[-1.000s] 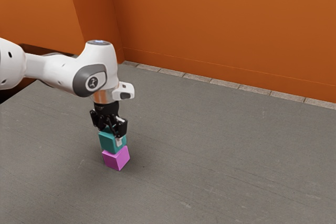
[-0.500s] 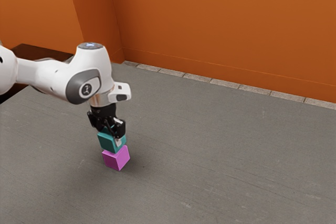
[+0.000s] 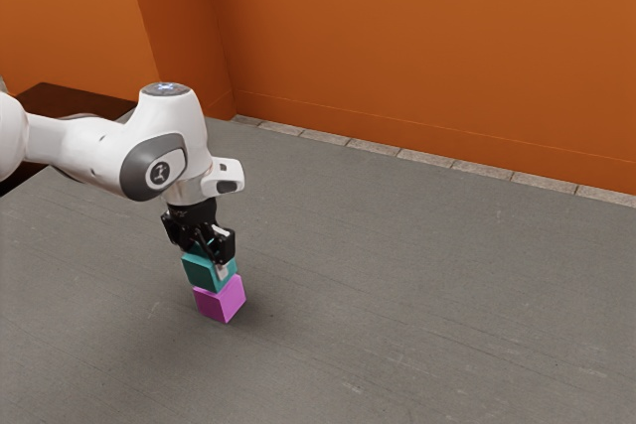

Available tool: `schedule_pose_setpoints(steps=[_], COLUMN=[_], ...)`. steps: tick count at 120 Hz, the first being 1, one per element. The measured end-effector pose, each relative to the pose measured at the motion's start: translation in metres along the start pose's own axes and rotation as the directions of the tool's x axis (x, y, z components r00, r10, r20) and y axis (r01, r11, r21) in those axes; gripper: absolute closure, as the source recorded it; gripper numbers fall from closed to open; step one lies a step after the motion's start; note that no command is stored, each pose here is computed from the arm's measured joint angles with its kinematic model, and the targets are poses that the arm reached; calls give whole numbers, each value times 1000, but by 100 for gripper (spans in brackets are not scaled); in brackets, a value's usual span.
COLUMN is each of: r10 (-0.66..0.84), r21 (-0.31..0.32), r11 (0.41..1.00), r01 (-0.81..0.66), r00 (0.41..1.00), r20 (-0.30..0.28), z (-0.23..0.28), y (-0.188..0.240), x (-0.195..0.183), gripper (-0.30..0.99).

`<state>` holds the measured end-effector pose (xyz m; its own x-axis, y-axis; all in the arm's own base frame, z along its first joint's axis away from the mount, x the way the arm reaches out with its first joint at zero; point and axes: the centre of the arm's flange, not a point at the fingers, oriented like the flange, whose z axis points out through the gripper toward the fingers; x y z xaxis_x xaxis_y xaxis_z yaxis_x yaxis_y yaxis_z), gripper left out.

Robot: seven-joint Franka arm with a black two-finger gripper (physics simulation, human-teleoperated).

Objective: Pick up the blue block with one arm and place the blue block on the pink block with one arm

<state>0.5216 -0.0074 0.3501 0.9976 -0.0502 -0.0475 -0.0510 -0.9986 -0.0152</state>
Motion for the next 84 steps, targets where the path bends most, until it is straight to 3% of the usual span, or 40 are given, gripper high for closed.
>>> schedule_pose_setpoints(steps=[84], r10=[11], r21=[-7], r11=[1000], r01=[-11], r00=[1000], r20=[-20], z=[5], y=[-4], x=[6], gripper=[33])
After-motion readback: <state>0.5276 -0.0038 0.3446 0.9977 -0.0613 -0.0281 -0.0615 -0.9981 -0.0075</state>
